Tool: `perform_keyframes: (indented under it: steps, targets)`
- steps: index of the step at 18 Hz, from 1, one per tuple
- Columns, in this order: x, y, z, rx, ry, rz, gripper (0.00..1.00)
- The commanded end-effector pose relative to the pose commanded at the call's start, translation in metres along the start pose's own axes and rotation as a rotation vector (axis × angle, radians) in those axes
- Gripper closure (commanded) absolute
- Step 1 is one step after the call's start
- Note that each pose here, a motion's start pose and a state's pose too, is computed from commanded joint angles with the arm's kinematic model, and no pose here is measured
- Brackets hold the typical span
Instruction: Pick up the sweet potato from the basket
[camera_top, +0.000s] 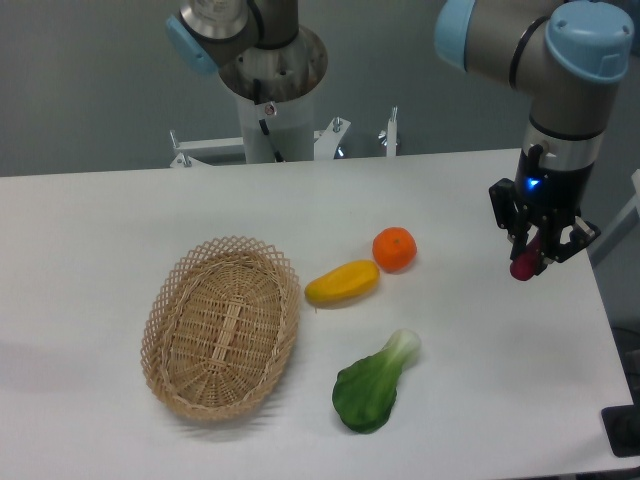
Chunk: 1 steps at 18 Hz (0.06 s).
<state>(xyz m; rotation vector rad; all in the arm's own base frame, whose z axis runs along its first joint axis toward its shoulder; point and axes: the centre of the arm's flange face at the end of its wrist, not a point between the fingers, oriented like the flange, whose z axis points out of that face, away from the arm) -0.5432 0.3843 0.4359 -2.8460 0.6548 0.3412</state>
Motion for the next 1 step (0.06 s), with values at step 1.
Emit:
perform_keyframes:
  steps: [1]
  targets:
    - [-0.0002,-0.0002,-0.0002,0.001,-0.002,0.000,0.78]
